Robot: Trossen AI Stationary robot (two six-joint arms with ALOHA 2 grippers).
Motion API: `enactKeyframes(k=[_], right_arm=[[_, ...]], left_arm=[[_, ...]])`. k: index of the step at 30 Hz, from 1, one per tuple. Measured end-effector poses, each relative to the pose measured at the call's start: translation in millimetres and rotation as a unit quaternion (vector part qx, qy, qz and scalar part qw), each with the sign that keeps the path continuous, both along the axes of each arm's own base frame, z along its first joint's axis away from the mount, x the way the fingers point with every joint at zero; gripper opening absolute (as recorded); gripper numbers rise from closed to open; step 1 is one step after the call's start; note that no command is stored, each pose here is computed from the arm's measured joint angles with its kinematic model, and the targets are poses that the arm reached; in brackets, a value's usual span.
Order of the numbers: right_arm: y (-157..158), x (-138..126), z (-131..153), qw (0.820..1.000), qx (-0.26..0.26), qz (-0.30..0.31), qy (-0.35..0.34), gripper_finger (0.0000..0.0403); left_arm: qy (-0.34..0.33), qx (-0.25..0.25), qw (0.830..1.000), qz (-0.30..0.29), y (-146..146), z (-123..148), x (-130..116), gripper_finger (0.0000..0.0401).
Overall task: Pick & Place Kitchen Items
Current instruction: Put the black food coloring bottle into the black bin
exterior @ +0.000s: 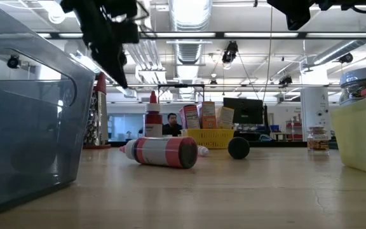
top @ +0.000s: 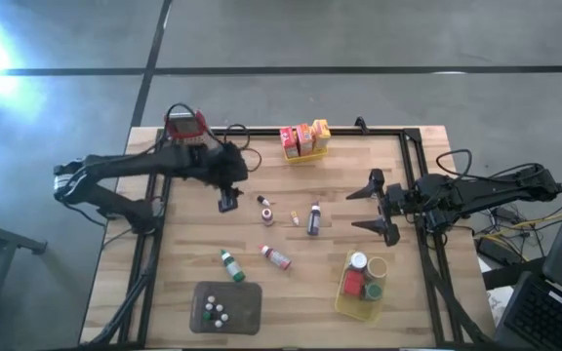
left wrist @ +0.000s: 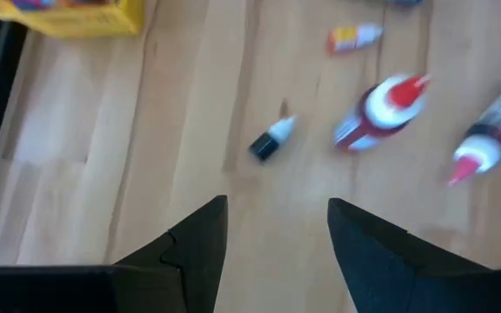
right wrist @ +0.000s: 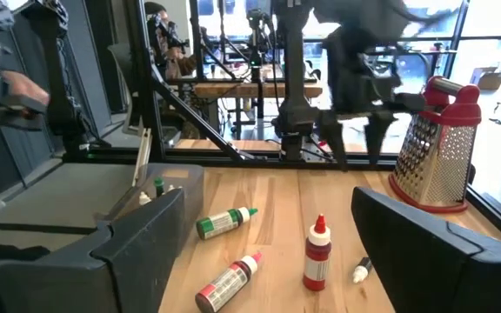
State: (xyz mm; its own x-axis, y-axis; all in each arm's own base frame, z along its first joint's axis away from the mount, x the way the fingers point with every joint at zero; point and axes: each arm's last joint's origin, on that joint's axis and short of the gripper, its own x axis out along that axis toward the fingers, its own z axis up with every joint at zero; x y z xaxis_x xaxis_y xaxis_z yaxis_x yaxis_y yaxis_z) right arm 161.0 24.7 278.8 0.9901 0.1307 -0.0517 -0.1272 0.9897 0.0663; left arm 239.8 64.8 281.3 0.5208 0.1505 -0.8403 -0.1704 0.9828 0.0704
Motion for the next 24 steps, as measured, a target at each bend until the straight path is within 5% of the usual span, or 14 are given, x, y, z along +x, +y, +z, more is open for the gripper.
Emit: enactKeyframes(k=[9, 16, 21, 24], right_arm=[[0.0, 0.0, 0.0, 1.0, 0.0, 0.0, 0.0, 0.0356], [0.1, 0.0, 0.0, 1.0, 0.0, 0.0, 0.0, 0.0357], [0.1, 0.0, 0.0, 1.0, 0.0, 0.0, 0.0, 0.0342], [0.1, 0.0, 0.0, 1.0, 0.0, 0.0, 0.0, 0.0333]], left_arm=[[0.049, 0.052, 0.993, -0.099, 32.6, -33.7, -3.3, 0.0204], [0.036, 0.129, 0.966, -0.222, 38.6, -57.5, 18.7, 0.0204], [0.033, 0.095, 0.979, -0.179, 41.6, -69.8, 27.9, 0.0204], [0.036, 0.076, 0.975, -0.207, 41.3, -77.4, 31.1, 0.0204]])
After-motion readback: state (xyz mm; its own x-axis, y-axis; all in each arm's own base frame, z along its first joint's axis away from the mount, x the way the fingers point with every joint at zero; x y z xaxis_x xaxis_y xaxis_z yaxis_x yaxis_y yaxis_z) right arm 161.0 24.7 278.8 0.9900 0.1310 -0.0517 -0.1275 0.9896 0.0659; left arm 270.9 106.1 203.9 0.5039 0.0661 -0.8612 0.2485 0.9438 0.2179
